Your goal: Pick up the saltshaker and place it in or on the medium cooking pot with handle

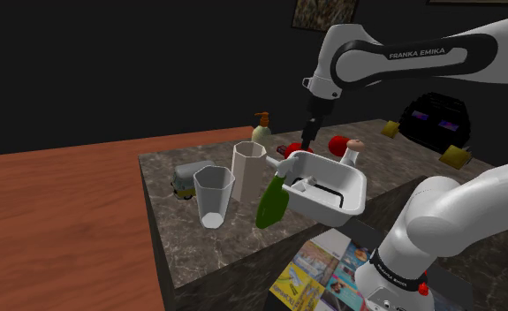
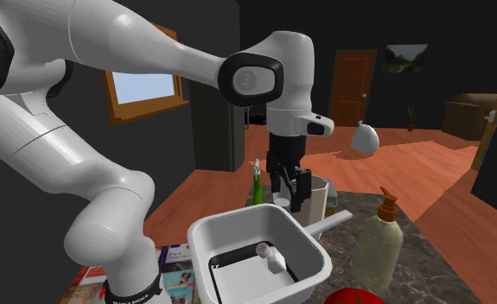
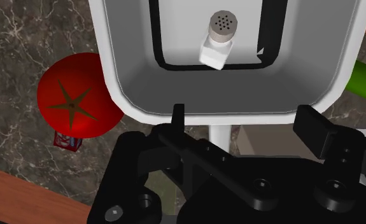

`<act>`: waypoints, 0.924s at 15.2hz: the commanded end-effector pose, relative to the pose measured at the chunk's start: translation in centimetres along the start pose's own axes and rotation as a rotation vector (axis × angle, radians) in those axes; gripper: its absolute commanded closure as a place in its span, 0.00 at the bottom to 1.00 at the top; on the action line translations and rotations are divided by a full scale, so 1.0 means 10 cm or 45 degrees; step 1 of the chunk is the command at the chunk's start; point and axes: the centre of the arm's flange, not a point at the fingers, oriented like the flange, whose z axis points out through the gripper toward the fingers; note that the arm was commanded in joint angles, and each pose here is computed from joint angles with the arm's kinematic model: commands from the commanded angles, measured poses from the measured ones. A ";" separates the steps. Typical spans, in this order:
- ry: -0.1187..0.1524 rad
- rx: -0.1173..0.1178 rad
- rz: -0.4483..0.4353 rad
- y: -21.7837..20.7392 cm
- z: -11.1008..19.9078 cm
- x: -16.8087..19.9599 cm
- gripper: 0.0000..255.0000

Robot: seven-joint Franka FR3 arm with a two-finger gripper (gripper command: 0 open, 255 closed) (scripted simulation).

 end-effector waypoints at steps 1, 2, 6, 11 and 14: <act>0.000 0.000 0.000 0.00 0.00 0.00 0.00; 0.000 0.000 0.000 0.00 0.00 0.00 0.00; 0.000 0.000 0.000 0.00 -0.50 0.00 0.00; 0.000 0.000 0.000 0.00 -0.50 0.00 0.00; 0.000 0.000 0.000 0.00 -0.50 0.00 0.00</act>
